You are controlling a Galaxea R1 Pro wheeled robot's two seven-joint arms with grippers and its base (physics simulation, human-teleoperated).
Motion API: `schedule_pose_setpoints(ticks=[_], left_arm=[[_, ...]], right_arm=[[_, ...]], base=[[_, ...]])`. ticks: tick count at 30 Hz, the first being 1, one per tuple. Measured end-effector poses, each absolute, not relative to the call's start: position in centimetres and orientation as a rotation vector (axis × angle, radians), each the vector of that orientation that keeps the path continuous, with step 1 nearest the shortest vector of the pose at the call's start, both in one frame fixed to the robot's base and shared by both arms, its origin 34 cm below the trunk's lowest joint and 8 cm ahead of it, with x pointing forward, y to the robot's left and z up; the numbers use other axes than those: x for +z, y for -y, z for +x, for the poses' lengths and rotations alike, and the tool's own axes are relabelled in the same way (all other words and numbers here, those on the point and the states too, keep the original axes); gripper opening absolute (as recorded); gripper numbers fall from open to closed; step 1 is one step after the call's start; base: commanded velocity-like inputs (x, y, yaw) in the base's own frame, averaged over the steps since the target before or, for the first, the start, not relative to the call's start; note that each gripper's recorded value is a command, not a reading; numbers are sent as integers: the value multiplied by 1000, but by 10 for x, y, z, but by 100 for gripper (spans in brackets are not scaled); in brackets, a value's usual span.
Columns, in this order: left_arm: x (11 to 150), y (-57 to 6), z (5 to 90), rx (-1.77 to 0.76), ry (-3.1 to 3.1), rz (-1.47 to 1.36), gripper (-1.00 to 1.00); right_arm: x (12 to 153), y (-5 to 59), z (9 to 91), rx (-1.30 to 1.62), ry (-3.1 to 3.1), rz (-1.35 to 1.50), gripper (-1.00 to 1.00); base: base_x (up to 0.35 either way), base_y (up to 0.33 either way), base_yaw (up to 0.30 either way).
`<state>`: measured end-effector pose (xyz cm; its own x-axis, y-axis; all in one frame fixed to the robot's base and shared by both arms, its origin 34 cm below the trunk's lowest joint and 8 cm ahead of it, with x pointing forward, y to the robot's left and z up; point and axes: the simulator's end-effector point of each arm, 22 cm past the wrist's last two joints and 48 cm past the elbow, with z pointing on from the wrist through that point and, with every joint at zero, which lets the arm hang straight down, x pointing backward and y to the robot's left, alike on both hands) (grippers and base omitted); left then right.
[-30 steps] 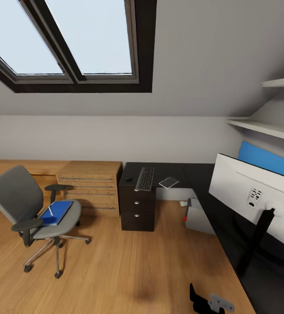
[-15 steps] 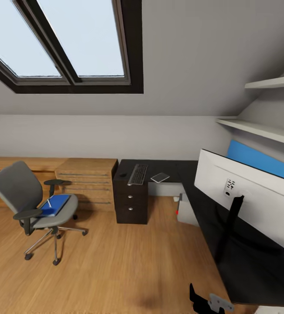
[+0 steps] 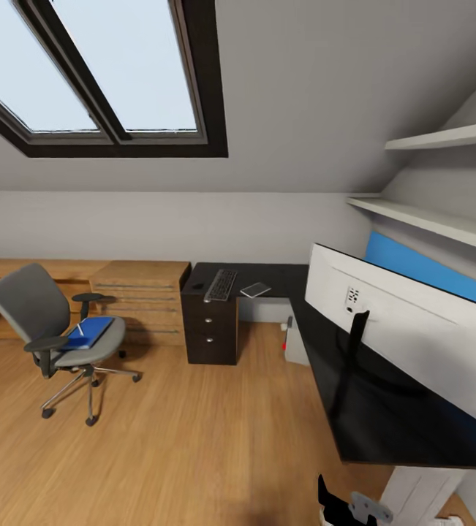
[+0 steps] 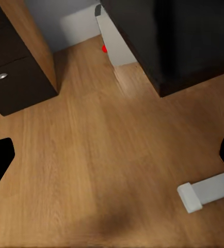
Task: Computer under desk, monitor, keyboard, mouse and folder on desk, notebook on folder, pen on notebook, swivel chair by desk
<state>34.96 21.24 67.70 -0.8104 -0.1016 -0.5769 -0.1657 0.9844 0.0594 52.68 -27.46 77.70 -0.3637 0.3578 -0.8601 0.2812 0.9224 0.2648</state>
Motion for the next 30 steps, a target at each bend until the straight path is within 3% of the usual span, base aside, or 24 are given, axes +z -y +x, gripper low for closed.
schedule_pose_setpoints(ticks=[24, 30], left_arm=[[669, -218, 334, 165, -2564, -174, 100], [668, -220, 331, 168, -2567, -175, 100]], right_arm=[[777, 275, 527, 85, -1970, 461, 100], [786, 284, 536, 80, -1938, 452, 100]], base=[[-284, -240, 0], [-76, -70, 0]])
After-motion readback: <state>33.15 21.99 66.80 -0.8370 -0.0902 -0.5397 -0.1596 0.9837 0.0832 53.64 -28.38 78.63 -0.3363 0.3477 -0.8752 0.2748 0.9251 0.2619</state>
